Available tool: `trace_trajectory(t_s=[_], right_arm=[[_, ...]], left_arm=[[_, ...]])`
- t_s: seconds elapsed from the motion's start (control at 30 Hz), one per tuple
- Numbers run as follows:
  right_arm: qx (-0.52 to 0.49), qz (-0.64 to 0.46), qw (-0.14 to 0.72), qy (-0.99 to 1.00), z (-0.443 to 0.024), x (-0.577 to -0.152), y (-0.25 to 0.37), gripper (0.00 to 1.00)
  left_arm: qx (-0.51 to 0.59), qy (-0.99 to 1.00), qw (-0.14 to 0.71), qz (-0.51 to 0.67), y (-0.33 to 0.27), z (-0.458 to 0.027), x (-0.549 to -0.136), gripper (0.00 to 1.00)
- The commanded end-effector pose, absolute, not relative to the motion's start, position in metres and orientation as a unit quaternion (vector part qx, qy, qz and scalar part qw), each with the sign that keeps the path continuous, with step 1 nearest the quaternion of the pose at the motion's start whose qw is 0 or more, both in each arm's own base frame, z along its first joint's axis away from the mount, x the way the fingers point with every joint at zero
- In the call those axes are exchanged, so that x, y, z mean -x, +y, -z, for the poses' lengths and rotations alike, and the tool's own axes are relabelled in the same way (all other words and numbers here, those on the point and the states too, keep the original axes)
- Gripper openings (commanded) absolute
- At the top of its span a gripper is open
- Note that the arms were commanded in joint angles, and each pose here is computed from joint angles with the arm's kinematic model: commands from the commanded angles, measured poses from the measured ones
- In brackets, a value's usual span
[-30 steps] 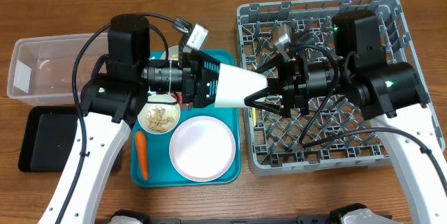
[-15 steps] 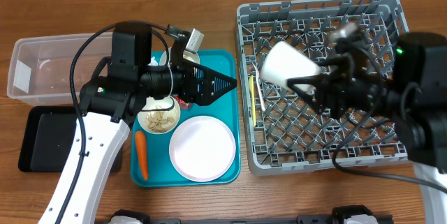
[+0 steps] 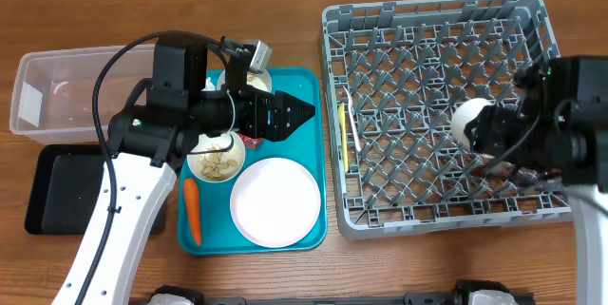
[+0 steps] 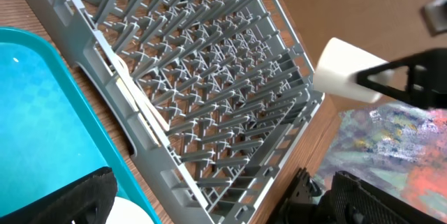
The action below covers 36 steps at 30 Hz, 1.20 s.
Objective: Sort waste into correct bins and load items into the dishwasher rack
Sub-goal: 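Place the white cup upside down in the rack's right side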
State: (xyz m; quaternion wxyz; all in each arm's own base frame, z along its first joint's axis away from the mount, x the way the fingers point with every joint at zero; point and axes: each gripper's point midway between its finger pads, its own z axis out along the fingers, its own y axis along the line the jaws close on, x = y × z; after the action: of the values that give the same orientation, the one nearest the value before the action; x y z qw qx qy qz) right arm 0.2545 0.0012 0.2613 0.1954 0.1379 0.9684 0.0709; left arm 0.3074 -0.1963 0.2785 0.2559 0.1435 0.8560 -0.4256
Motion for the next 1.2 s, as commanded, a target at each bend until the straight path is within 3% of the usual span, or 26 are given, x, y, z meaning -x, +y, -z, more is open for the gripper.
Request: trace_trajectory(t_s=[0.0, 0.3, 0.57, 0.73, 0.87, 1.17], right_arm=[[-0.196, -0.028, 0.161, 0.967, -0.245, -0.262, -0.021, 0.42], [-0.203, -0.007, 0.023, 0.979, -0.188, -0.258, -0.023, 0.41], [-0.252, 0.027, -0.003, 0.967, -0.156, -0.256, -0.045, 0.43], [-0.281, 0.012, -0.012, 0.960, -0.149, -0.253, -0.053, 0.49], [-0.273, -0.009, -0.006, 0.962, -0.149, -0.257, -0.051, 0.68], [-0.253, -0.037, 0.001, 0.967, -0.150, -0.263, -0.042, 0.77]], left_arm=[[-0.153, 0.854, 0.272, 0.415, -0.193, -0.283, -0.311, 1.00], [-0.151, 0.856, 0.268, 0.415, -0.193, -0.282, -0.309, 1.00], [-0.151, 0.856, 0.268, 0.415, -0.193, -0.282, -0.309, 1.00], [-0.151, 0.856, 0.268, 0.415, -0.193, -0.282, -0.309, 1.00], [-0.151, 0.856, 0.268, 0.415, -0.193, -0.282, -0.309, 1.00], [-0.150, 0.857, 0.266, 0.415, -0.193, -0.281, -0.309, 1.00]])
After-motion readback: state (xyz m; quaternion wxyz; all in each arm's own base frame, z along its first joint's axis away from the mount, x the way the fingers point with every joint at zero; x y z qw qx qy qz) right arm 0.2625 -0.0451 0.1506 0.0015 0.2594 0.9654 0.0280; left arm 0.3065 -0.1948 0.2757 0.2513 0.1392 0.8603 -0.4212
